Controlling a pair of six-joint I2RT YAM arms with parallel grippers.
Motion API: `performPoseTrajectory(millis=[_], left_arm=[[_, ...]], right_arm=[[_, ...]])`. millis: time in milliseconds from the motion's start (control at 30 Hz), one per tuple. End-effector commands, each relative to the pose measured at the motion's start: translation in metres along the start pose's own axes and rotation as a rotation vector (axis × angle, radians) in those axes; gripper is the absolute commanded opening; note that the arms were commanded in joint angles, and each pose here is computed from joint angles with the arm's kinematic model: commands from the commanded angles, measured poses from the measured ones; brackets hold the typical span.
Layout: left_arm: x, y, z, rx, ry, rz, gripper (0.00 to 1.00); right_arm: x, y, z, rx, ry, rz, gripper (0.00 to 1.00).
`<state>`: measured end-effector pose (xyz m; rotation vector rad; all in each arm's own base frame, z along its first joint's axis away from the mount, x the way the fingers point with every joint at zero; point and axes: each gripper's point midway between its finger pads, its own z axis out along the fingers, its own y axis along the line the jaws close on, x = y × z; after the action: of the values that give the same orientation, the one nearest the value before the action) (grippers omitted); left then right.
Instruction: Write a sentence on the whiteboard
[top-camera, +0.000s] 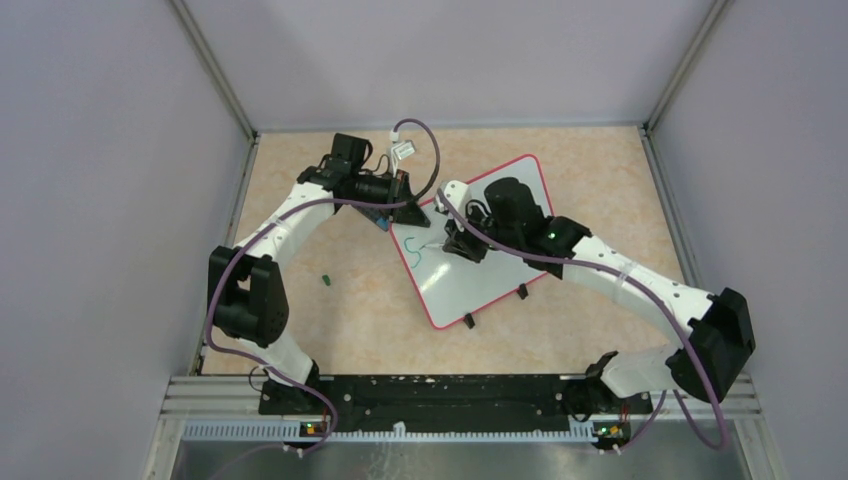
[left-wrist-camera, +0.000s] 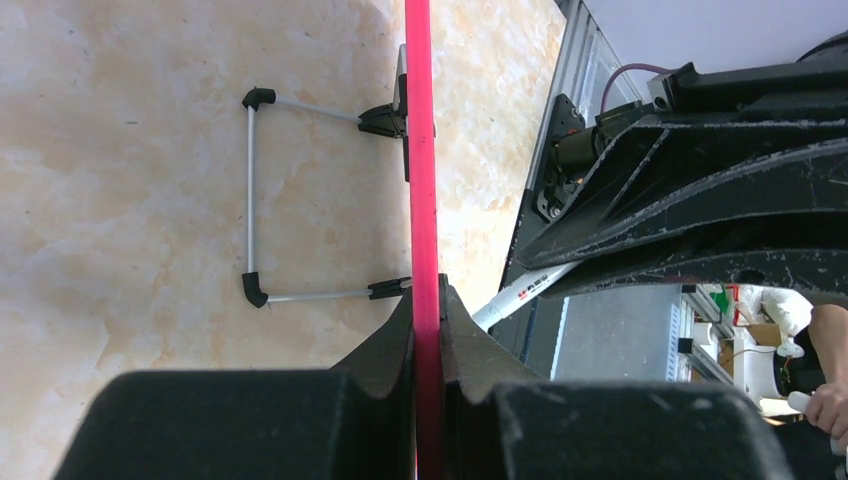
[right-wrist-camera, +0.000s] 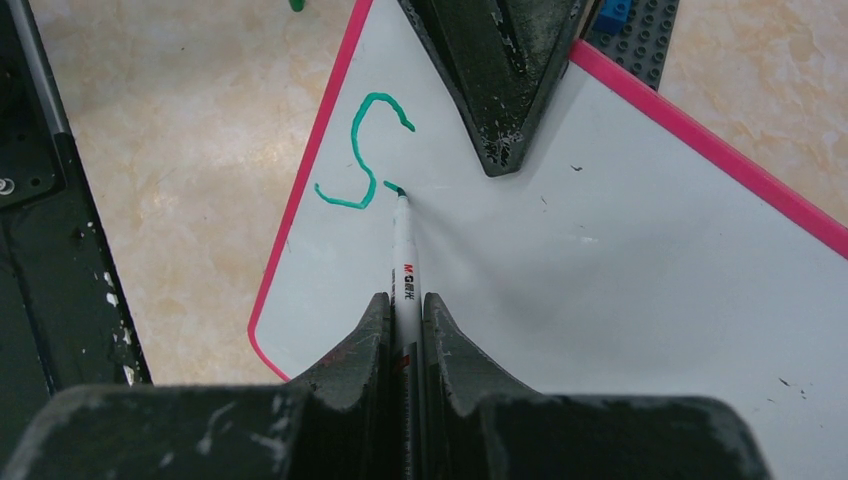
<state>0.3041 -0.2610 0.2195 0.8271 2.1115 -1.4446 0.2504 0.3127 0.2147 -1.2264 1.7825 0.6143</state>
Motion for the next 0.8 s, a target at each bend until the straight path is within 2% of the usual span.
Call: performPoseTrajectory(millis=[0, 233, 467, 767], left_arm=[[0.001, -0.013, 0.005, 0.071, 0.003, 0.042, 0.00], [0.001, -0.012, 0.005, 0.072, 0.004, 0.041, 0.00], [0.002, -0.013, 0.005, 0.071, 0.004, 0.042, 0.00], [0.002, -0.013, 0.005, 0.076, 0.005, 0.042, 0.00]], right_arm=[[-0.014, -0.031, -0.016, 0.111, -0.039, -0.002, 0.00], [-0.021, -0.028, -0.018, 0.091, -0.056, 0.000, 0.00], [-0.042, -0.001, -0.027, -0.038, -0.114, -0.027, 0.00], [-0.045, -0.009, -0.017, -0.009, -0.116, -0.028, 0.00]])
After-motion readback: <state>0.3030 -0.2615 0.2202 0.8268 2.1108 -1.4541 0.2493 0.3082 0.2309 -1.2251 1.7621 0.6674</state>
